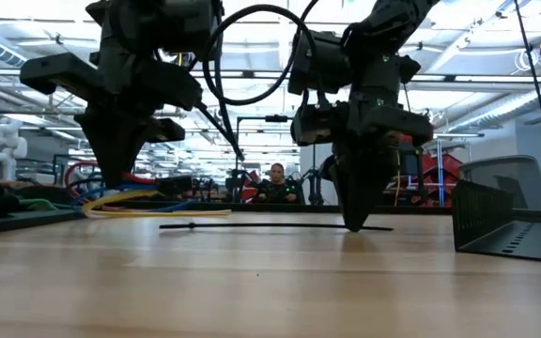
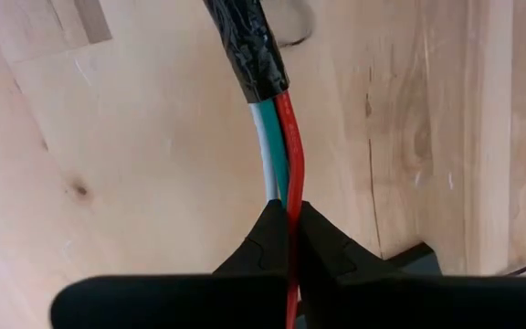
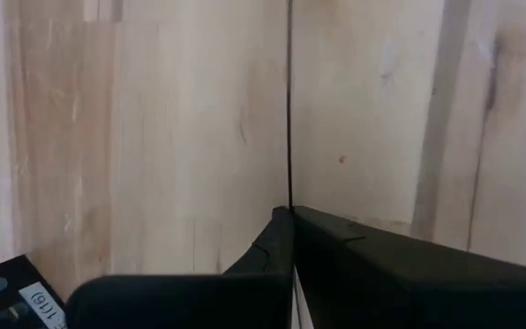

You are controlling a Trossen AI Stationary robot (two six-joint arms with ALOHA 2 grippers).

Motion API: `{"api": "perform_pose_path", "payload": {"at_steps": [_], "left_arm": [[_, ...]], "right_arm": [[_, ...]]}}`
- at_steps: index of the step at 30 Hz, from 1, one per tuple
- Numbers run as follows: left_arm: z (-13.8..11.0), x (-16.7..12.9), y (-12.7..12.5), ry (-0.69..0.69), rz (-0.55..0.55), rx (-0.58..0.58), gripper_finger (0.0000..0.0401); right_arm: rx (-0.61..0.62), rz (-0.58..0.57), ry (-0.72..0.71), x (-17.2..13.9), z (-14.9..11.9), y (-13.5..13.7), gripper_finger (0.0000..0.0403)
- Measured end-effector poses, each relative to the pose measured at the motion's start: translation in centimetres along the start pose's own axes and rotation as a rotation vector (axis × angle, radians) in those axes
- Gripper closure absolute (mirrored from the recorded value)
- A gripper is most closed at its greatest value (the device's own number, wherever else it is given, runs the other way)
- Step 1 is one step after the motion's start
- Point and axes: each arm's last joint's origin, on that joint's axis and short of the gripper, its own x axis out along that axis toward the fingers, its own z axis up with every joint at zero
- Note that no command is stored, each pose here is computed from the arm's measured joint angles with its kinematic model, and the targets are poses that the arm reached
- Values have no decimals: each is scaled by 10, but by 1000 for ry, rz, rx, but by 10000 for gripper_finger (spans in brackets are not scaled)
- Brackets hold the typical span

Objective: Ziptie cables

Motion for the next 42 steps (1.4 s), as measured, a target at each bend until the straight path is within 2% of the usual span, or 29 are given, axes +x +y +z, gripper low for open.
{"api": "perform_pose_path", "payload": {"at_steps": [9,12,19,42], "left_arm": [[2,9,2,33,-2,-6,397],[2,14,5,58,28,-20,397],[1,15,16,69,70,-73,397],[-2,15,15,92,46,-75,397]], "right_arm": [[67,-66,-29,-3,2,-15,403],[77,-58,-26,-3,1,-17,403],[62,-61,-15,-3,1,-14,403],[58,-63,-13,-4,0,-16,403]]}}
